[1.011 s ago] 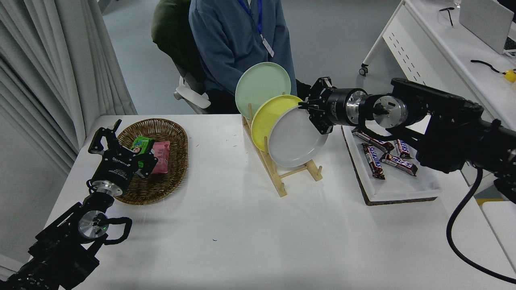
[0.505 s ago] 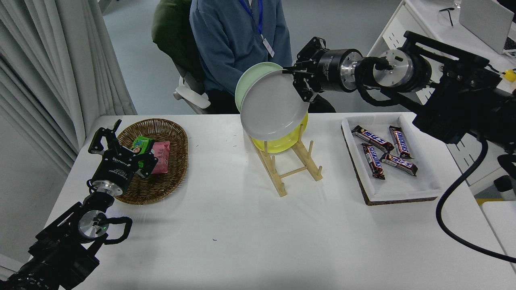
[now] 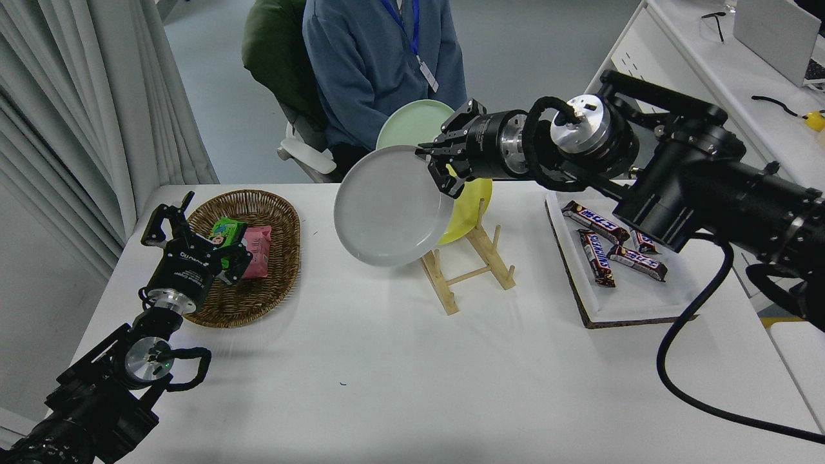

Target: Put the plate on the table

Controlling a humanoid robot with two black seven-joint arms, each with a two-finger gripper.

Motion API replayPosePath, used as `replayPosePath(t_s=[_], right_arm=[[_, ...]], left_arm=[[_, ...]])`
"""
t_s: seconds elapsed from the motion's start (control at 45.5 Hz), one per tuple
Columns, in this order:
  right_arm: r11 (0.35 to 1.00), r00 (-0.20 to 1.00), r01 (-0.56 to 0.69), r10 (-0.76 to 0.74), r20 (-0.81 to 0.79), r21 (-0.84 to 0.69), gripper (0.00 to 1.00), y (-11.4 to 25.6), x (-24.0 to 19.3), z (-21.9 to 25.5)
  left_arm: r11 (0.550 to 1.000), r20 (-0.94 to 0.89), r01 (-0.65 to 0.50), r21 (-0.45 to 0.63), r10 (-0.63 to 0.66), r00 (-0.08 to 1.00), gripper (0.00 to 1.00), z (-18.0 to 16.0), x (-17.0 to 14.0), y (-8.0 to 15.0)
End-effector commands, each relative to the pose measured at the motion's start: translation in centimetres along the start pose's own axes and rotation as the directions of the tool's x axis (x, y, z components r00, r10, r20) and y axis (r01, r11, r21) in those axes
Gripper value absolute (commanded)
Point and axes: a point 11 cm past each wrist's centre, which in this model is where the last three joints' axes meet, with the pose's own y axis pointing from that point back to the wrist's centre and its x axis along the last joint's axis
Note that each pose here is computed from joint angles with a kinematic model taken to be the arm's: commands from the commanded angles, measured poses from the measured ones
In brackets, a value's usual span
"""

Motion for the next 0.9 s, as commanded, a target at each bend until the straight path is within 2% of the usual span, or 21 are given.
replayPosePath(t_s=[0.0, 0.198, 0.374, 0.879], right_arm=[[0.971, 0.967, -0.161, 0.192, 0.17, -0.177, 0.0, -1.7, 0.1, 5.0], [0.933, 0.937, -0.239, 0.294, 0.187, -0.268, 0.0, -2.0, 0.5, 7.8], [0.921, 0.933, -0.213, 0.291, 0.213, -0.325, 0.0, -2.8, -0.2, 9.7], [0.859, 0.874, -0.328, 0.433, 0.218, -0.394, 0.0, -4.5, 6.8, 13.2]], left_arm=[[1.0, 0.001, 0.001, 0.0, -0.001, 1.0, 1.0, 0.0, 0.0, 0.0], [1.0, -0.001, 0.0, 0.0, 0.0, 1.0, 1.0, 0.0, 0.0, 0.0], [1.0, -0.001, 0.002, -0.001, -0.002, 1.0, 1.0, 0.0, -0.1, -0.1], [1.0, 0.001, 0.001, 0.0, -0.001, 1.0, 1.0, 0.0, 0.0, 0.0]])
